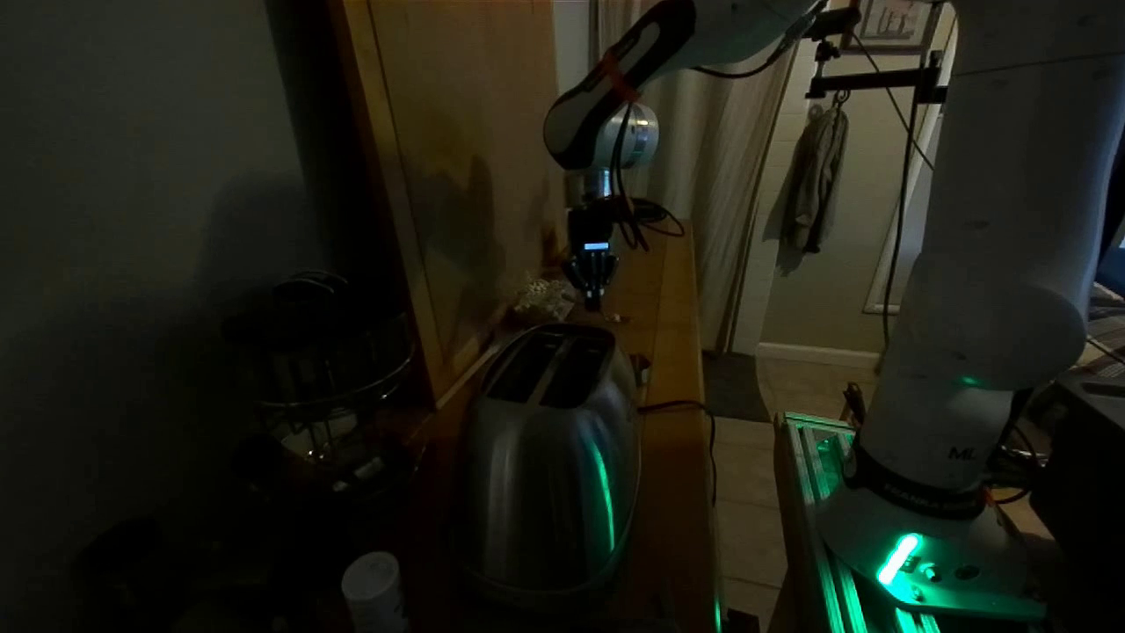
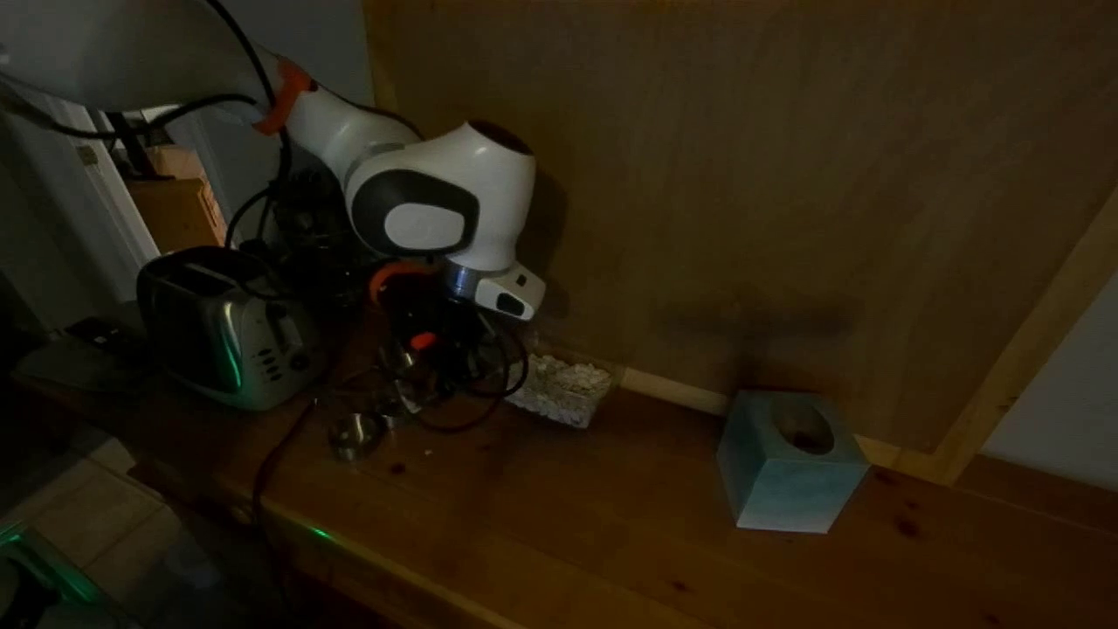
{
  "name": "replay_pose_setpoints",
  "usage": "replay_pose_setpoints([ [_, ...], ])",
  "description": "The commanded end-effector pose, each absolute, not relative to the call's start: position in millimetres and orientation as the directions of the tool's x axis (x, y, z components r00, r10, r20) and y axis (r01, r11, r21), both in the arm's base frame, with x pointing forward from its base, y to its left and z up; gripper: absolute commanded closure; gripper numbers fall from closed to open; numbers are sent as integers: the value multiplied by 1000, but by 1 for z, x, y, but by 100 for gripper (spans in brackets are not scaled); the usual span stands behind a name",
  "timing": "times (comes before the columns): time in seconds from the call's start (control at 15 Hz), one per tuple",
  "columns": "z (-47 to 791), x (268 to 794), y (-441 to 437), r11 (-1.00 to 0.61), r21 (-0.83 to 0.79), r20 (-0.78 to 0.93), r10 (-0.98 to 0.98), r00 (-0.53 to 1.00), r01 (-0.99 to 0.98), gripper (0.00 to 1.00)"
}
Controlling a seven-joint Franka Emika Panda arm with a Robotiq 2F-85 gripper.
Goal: Put one white object on the silver spoon then lift the spoon and put the object in the silver bowl.
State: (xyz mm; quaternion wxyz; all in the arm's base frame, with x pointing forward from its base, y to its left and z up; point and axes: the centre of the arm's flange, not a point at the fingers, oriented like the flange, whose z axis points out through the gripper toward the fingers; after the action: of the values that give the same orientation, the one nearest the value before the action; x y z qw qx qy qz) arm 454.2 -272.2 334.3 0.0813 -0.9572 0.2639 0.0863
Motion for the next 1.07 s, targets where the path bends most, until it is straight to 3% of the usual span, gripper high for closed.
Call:
replay_pose_setpoints([
  [0.0, 347, 444, -251, -817, -138, -172, -537, 826, -560, 98],
  [0.13, 341, 452, -262, -836, -122, -198, -508, 838, -535, 98],
  [0.2, 342, 452, -261, -837, -123, -198, -506, 839, -534, 93],
  [0.47, 338, 452, -262, -836, -120, -206, -507, 837, -536, 93],
  [0.53, 338, 452, -262, -836, -120, -206, -507, 837, -536, 98],
  [1.0, 324, 449, -260, -718, -43, -76, -691, 718, -695, 98],
])
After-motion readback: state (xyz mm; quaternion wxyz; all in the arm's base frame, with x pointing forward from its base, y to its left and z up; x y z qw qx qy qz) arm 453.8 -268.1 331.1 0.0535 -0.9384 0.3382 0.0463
